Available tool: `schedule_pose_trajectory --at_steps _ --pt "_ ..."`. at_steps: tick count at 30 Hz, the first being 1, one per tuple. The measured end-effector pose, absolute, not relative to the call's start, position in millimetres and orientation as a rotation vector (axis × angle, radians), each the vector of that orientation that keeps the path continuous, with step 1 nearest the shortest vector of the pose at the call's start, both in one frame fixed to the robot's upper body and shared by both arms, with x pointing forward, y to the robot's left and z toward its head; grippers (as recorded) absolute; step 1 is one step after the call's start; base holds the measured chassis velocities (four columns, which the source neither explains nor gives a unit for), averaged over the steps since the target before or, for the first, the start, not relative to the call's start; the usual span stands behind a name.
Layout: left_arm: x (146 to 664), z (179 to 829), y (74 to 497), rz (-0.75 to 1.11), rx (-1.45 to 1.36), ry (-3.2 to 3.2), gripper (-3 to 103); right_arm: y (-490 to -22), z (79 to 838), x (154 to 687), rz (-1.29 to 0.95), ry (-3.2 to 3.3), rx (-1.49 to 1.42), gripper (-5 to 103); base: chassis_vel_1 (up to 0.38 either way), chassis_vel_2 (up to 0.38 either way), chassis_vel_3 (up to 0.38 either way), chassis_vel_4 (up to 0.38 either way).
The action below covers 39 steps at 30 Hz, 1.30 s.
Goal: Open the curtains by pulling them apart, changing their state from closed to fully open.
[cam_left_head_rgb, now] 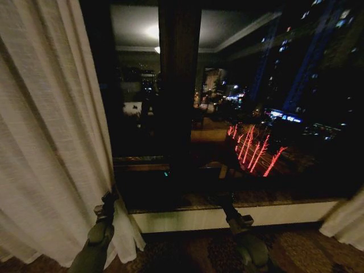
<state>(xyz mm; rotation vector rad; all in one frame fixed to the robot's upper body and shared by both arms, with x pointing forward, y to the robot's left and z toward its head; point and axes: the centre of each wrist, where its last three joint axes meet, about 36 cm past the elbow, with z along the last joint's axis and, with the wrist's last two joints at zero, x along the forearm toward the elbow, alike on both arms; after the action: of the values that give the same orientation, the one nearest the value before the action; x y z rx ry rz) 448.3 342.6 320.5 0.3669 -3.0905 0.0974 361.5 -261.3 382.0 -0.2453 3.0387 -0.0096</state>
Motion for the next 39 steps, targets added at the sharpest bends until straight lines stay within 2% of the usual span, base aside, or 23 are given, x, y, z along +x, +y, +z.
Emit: schedule_pose_trajectory --at_steps 19,39 --pt "439 311 331 0.097 0.397 -3.097 0 -261 382 362 -0.010 3.039 -0.245 100 0.000 0.000 0.000 0.000" --pt "425 313 355 -0.013 0.428 -3.111 0 -261 382 362 -0.010 3.039 -0.245 100 0.000 0.000 0.000 0.000"
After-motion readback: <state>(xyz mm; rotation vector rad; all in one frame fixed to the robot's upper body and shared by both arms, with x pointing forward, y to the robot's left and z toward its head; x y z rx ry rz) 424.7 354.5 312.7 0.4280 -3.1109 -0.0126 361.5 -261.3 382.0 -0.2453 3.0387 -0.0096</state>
